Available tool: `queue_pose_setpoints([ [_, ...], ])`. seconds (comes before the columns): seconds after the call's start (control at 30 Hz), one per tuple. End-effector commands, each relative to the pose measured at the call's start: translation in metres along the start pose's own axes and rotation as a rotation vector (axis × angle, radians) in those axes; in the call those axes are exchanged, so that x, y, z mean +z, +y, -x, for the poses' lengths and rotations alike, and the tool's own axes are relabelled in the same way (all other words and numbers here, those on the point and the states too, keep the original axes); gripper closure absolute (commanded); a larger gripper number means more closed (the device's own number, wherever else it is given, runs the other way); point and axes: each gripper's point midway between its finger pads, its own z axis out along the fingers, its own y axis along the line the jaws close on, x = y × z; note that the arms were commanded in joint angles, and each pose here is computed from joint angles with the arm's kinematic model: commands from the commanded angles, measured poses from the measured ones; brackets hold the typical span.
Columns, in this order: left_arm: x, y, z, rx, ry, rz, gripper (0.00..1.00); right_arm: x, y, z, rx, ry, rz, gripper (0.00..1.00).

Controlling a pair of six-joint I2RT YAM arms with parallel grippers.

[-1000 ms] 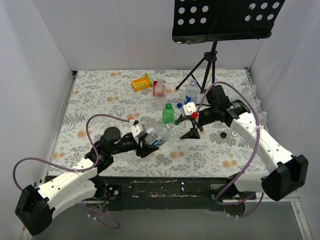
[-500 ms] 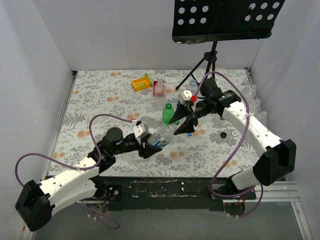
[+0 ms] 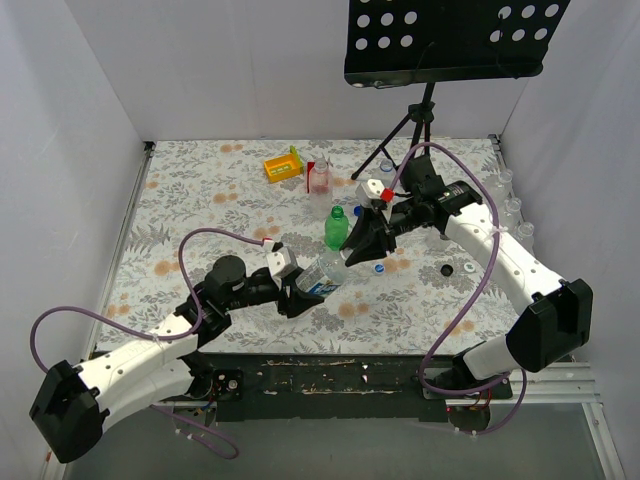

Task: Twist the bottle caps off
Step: Place the plastic bottle at the center of the board.

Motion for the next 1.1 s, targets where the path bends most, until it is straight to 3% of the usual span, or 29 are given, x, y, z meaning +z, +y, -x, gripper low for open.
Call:
queue_pose_setpoints([
  [0.0, -0.004, 0.010, 0.018, 0.017, -0.058, 0.080, 0.56, 0.002, 0.012, 0.007, 0.004, -0.005, 0.014, 0.98],
  [0.07, -0.008, 0.013, 0.022, 0.026, -0.070, 0.105, 0.35, -0.001, 0.011, 0.007, 0.008, 0.011, -0.013, 0.99],
  [0.23, -0.022, 0.022, 0.027, 0.074, -0.079, 0.183, 0.02, -0.014, 0.011, -0.001, 0.000, 0.042, -0.084, 0.99],
  [0.6, -0.050, 0.045, 0.025, 0.194, 0.008, 0.352, 0.02, -0.062, -0.004, -0.009, -0.012, 0.100, -0.298, 0.99],
  [1.07, -0.063, 0.063, 0.010, 0.199, 0.015, 0.471, 0.02, -0.127, -0.062, -0.034, 0.113, 0.376, -0.643, 0.99],
])
